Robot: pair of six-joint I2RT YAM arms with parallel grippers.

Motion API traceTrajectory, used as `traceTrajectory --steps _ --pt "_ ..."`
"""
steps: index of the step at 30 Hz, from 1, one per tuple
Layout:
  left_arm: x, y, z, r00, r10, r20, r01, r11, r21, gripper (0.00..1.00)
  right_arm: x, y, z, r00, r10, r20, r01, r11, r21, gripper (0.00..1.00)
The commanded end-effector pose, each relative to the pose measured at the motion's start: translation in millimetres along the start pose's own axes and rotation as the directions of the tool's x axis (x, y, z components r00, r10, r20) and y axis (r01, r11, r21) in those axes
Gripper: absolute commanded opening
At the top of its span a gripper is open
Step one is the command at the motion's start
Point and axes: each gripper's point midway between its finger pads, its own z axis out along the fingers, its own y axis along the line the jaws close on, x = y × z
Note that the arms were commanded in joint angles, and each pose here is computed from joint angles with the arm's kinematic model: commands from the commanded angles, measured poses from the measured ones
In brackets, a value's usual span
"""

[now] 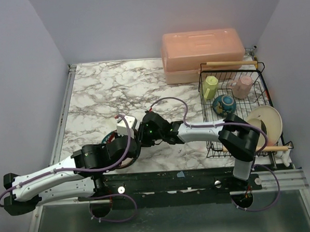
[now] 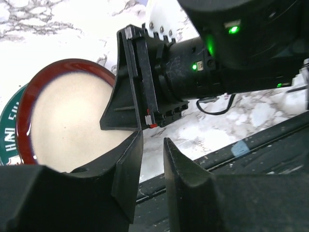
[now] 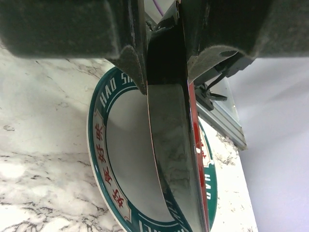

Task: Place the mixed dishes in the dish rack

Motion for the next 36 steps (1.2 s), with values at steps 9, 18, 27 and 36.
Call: traceTrajectory --steps 9,18,27,36 --pt "-50.8 21.1 -55.5 0.973 -0.17 0.159 0.158 0.984 0.087 0.37 -50.7 98.8 -82.3 0.962 -0.112 0.249 0.181 0.944 -0.275 0.0" --pt "-64.9 37.5 -77.3 0.939 -0.246 0.241 0.216 0.966 0.143 0.45 -121.9 103.5 -187.5 0.881 -0.043 0.471 0.233 0.906 -0.354 0.0" --pt "-77.4 14.2 -68.5 0.958 -0.145 0.246 0.108 0.982 0.157 0.51 -178.4 39.9 -337.6 0.572 -0.247 0.782 0.247 0.961 0.123 0.0" --pt "-98.7 -12.5 -50.7 0.963 0.029 0.268 -0.062 0.991 0.117 0.53 -166.3 -14.7 -447.4 0.404 -0.388 0.828 0.05 0.914 0.403 0.0"
